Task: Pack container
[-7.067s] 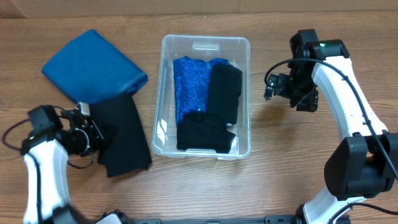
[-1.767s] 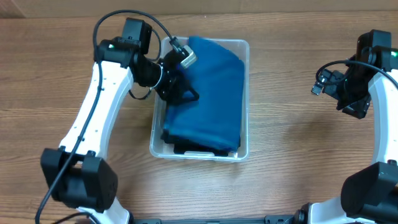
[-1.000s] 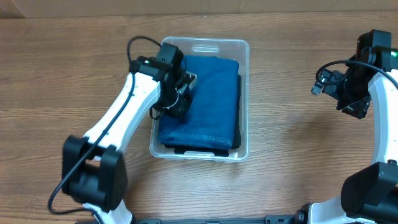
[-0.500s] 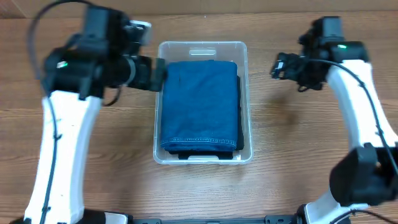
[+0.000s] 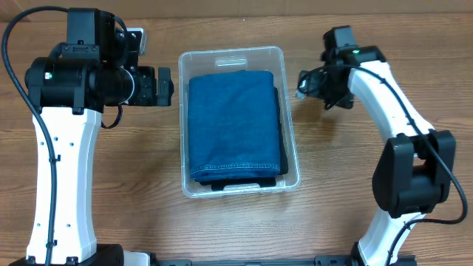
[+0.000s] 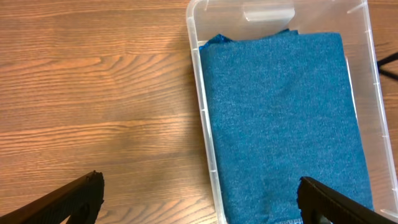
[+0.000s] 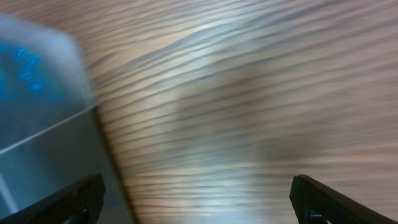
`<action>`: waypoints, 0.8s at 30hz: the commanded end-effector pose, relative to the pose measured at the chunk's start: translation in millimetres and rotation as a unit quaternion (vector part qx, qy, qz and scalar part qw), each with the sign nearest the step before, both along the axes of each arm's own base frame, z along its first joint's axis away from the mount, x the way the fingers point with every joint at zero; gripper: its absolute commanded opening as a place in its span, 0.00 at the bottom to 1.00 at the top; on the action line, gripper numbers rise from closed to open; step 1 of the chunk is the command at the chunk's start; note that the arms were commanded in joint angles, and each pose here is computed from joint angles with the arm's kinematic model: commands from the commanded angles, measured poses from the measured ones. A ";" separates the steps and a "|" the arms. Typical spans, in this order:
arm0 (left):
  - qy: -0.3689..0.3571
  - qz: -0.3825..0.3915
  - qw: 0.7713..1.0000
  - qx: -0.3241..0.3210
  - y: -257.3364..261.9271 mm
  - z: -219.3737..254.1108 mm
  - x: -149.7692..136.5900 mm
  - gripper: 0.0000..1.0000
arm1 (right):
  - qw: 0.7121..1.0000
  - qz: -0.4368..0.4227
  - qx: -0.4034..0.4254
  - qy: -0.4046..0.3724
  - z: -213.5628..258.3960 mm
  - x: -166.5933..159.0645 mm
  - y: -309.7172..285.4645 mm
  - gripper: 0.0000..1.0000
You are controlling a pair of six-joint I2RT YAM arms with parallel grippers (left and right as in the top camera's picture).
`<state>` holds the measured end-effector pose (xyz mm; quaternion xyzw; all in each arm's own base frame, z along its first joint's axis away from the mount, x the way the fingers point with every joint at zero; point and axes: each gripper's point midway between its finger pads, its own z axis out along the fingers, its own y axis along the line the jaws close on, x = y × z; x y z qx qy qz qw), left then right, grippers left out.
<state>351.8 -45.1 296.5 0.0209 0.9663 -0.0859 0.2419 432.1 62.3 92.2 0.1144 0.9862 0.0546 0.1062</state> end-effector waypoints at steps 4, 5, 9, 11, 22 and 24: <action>-0.038 0.046 0.998 0.019 13.6 3.8 25.5 1.00 | 0.986 -0.106 -0.040 -0.122 125.4 -0.7 -87.4 1.00; -0.034 0.052 0.997 0.034 19.2 0.0 27.8 1.00 | 0.985 -0.112 -0.041 -0.124 136.6 -12.1 -93.2 1.00; -0.037 0.041 0.997 0.049 23.7 0.4 25.5 1.00 | 0.983 -0.103 -0.046 -0.144 177.7 -55.6 -93.6 1.00; -0.052 0.031 0.997 0.044 21.4 7.2 7.8 1.00 | 0.978 -0.104 -0.044 -0.176 197.4 -91.4 -91.3 1.00; -0.246 0.039 0.968 0.031 29.5 -41.5 -161.0 1.00 | 0.938 -0.078 -0.010 -0.339 166.1 -241.8 -67.6 1.00; -0.209 0.037 0.977 0.034 30.6 -59.4 -186.2 1.00 | 0.945 -0.078 -0.011 -0.319 157.7 -248.4 -67.3 1.00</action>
